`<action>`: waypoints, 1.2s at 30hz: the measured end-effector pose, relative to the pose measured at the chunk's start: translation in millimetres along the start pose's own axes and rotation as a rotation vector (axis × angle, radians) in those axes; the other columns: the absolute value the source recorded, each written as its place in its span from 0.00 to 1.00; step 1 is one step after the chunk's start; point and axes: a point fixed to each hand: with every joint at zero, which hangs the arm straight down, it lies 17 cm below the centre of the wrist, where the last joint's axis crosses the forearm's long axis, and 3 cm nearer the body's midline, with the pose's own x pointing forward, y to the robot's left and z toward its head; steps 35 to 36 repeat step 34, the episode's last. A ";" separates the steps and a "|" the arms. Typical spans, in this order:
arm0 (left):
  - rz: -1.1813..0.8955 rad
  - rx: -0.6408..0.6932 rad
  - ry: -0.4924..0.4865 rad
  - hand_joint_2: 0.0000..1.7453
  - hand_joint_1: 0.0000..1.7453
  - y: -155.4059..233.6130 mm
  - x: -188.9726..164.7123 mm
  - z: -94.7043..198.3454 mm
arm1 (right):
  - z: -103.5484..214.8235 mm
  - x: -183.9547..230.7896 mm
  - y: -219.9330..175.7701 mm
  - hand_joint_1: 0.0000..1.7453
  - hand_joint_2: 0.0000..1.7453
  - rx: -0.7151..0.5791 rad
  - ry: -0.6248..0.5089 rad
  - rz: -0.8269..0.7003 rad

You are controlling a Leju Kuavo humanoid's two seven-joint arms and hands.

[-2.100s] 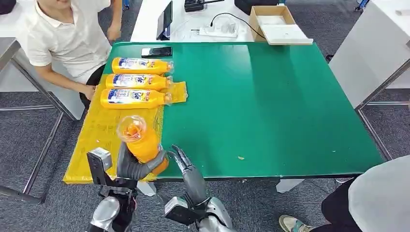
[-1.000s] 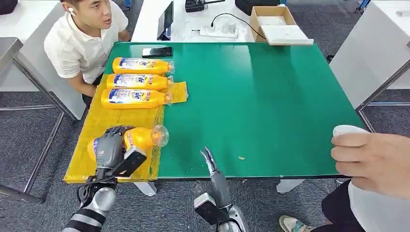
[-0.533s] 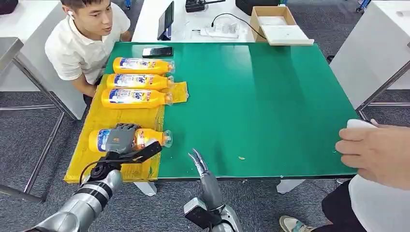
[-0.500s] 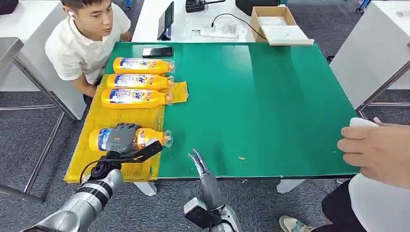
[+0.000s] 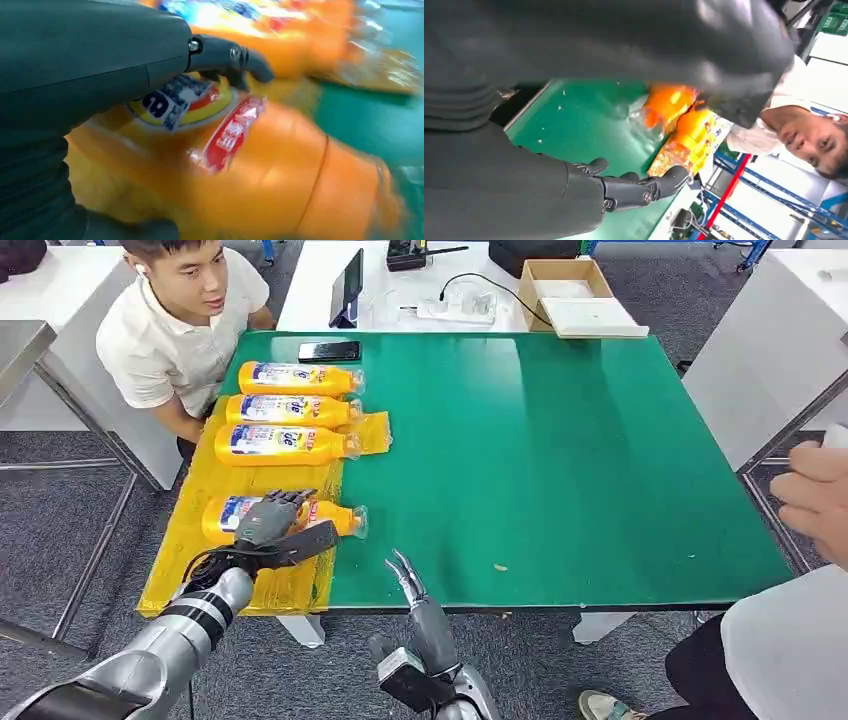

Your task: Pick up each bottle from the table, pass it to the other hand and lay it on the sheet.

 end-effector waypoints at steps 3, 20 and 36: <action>0.121 -0.076 -0.068 1.00 0.00 -10.1 17.2 2.3 | 0.9 -2.4 0.8 0.00 0.00 0.001 0.010 -0.012; 0.564 0.028 -0.309 1.00 0.00 3.9 80.4 31.7 | 3.8 -12.3 -7.3 0.00 0.00 -0.038 0.041 -0.009; 0.887 0.548 -0.561 1.00 0.00 108.6 118.7 121.7 | 0.1 30.8 -58.9 0.00 1.00 -0.270 -0.026 -0.200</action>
